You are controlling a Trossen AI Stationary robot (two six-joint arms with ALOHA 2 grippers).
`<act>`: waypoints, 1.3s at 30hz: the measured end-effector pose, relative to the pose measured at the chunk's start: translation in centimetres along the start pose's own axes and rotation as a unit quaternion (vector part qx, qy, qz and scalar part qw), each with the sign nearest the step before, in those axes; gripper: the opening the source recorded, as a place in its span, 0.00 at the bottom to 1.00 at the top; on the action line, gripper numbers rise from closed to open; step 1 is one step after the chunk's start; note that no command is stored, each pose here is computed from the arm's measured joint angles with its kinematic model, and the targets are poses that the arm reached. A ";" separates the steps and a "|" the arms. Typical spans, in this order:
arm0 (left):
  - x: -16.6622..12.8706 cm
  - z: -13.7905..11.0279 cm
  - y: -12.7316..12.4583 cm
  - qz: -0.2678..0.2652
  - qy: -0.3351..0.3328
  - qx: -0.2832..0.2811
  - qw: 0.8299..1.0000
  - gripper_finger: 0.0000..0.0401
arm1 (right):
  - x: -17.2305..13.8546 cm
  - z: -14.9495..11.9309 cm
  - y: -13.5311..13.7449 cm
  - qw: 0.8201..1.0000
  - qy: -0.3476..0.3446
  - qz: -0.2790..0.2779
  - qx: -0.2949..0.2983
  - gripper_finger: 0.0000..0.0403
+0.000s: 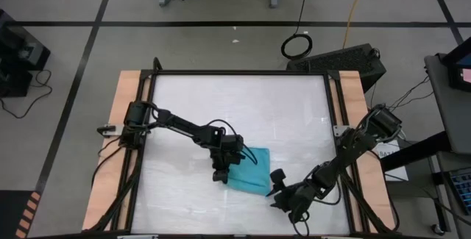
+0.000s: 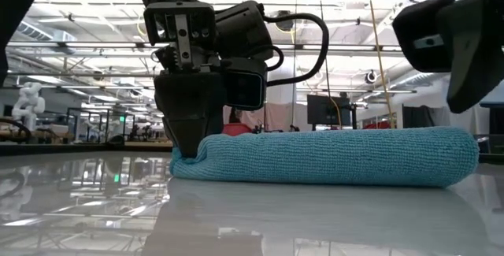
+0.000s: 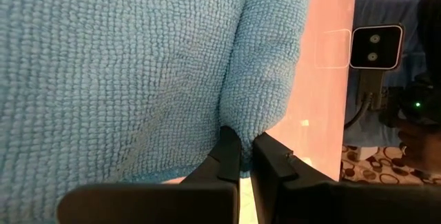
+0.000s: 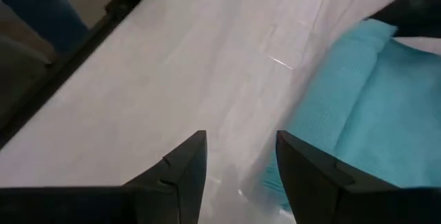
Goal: Roll towel
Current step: Roll the blue microfiber towel
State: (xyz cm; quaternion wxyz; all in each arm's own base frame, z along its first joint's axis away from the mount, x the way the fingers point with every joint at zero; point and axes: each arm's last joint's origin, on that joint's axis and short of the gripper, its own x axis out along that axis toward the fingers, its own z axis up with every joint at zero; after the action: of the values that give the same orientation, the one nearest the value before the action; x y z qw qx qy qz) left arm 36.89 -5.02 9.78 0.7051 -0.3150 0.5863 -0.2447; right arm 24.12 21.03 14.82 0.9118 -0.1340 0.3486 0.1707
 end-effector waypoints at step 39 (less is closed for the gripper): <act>0.0 -0.1 0.1 0.006 0.004 -0.017 1.000 0.03 | 0.8 0.7 -1.7 0.999 0.022 -0.004 -0.046 0.41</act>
State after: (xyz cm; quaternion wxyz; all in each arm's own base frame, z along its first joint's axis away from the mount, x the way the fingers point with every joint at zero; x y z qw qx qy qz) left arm 36.76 -4.95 9.72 0.6990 -0.3223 0.5948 -0.2319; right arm 25.78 19.89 15.03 0.8976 -0.1813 0.3593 0.1796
